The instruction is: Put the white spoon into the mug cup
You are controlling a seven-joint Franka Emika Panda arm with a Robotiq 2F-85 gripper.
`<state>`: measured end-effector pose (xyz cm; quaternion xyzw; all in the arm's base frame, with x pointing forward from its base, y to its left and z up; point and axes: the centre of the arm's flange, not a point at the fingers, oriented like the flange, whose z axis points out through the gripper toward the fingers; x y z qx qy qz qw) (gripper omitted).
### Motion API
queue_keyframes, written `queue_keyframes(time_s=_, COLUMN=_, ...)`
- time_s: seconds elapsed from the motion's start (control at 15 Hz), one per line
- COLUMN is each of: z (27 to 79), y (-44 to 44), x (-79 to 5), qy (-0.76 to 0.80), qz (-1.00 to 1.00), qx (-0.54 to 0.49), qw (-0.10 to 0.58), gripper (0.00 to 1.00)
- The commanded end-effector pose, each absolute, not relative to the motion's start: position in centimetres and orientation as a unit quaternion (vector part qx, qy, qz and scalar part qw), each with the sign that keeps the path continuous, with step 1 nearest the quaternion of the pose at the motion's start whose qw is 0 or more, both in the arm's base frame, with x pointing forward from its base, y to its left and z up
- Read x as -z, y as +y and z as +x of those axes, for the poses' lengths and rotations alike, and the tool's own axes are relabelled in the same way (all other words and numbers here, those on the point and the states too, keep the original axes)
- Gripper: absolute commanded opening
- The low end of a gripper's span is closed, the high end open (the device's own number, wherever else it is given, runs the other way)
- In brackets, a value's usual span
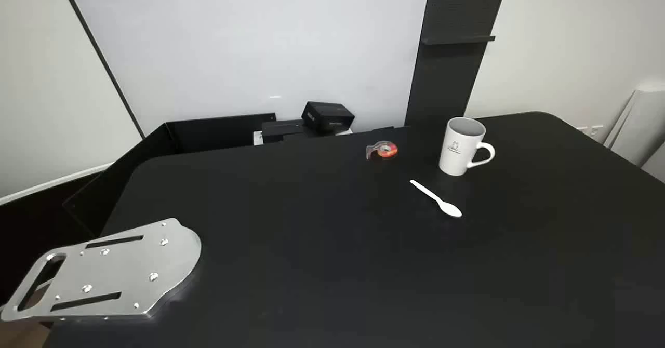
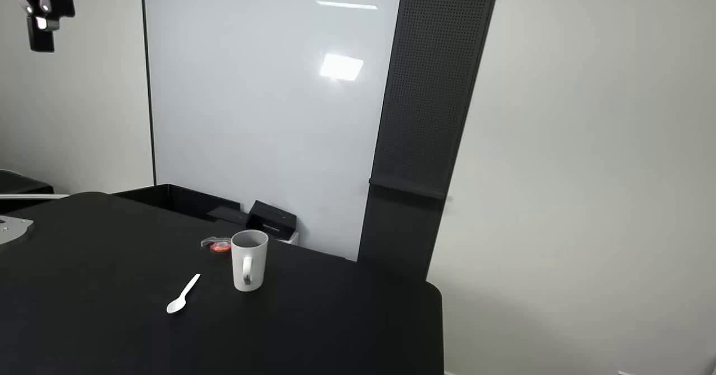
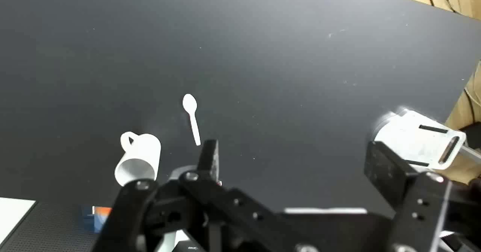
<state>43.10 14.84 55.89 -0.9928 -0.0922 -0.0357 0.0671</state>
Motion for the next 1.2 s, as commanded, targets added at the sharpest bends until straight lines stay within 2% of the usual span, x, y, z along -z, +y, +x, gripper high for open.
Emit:
queue_keyframes(time_s=0.0, z=43.1, y=14.8, x=-55.9, qy=-0.092, qz=-0.993, qx=0.036, qw=0.067, gripper=1.00)
queue_keyframes(time_s=1.13, z=43.9, y=13.8, x=-54.5, qy=-0.094, qz=-0.993, qx=0.054, qw=0.056, gripper=1.00)
